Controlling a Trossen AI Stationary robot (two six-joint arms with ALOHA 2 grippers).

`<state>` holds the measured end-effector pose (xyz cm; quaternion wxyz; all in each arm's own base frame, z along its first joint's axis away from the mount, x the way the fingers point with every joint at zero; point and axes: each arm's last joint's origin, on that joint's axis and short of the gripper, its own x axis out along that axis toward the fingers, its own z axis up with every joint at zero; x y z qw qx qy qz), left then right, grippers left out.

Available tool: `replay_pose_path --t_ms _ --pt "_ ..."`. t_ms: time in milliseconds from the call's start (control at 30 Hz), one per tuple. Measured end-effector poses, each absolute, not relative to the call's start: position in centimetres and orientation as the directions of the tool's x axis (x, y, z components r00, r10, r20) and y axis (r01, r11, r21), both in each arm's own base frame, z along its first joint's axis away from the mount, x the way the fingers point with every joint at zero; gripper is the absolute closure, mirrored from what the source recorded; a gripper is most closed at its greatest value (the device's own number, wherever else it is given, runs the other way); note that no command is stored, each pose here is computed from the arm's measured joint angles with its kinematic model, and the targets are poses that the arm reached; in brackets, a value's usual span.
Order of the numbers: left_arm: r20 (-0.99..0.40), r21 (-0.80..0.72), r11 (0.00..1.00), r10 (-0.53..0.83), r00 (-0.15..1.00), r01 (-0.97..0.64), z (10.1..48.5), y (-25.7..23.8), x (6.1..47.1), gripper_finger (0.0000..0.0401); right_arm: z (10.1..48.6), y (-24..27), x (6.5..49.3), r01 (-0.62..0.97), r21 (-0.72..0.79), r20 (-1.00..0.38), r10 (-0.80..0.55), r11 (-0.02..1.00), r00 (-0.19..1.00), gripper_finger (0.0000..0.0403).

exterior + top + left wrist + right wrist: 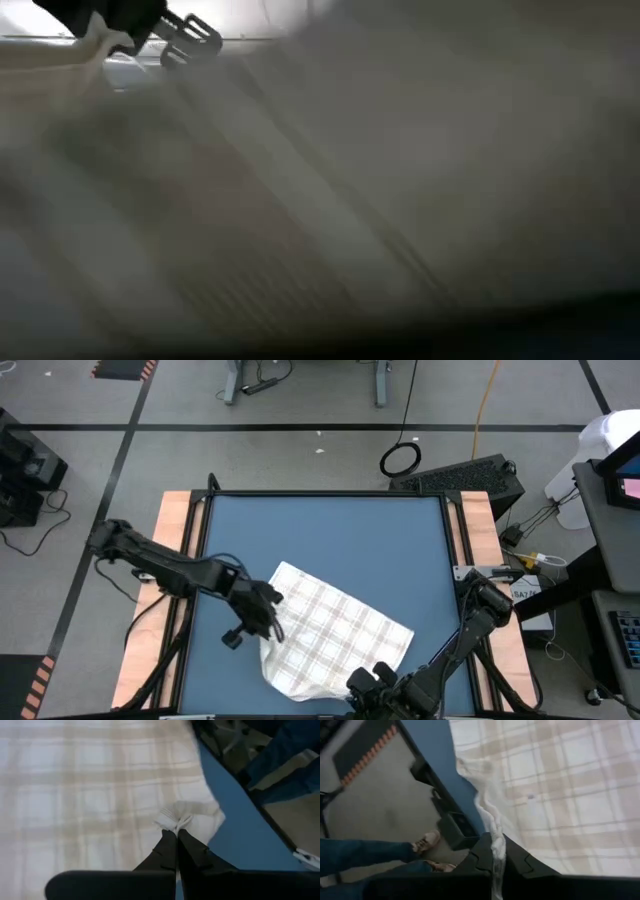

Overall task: Roll towel
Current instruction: Fold the white towel

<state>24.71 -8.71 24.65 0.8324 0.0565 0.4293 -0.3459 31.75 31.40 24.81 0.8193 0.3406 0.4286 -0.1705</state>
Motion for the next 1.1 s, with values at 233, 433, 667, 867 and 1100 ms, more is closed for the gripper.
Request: replay_pose_path --t_ms 233,433,667,867,1100 --pt "-0.723 -0.213 0.805 -0.511 0.465 0.554 28.3 -7.2 20.8 0.04 27.6 30.7 30.8 0.548 0.459 -0.795 0.047 0.699 0.605 0.0401" --pt "-0.713 -0.217 0.888 -0.427 0.556 0.405 30.5 -5.9 17.3 0.0401 29.2 30.2 29.3 0.562 0.45 -0.798 0.03 0.694 0.602 0.0401" --pt "-0.668 -0.282 0.939 -0.34 0.662 0.198 32.3 -4.4 13.5 0.0401 30.4 29.6 26.6 0.619 0.384 -0.839 -0.021 0.686 0.543 0.0401" --pt "-0.649 -0.408 0.907 -0.365 0.668 0.099 32.6 -4.6 12.8 0.0401 30.5 30.2 25.0 0.614 0.354 -0.862 -0.008 0.705 0.506 0.0401" --pt "-0.669 -0.415 0.903 -0.386 0.635 0.111 32.0 -6.7 14.2 0.0401 29.1 32.5 24.1 0.644 0.398 -0.866 0.037 0.653 0.499 0.0401"
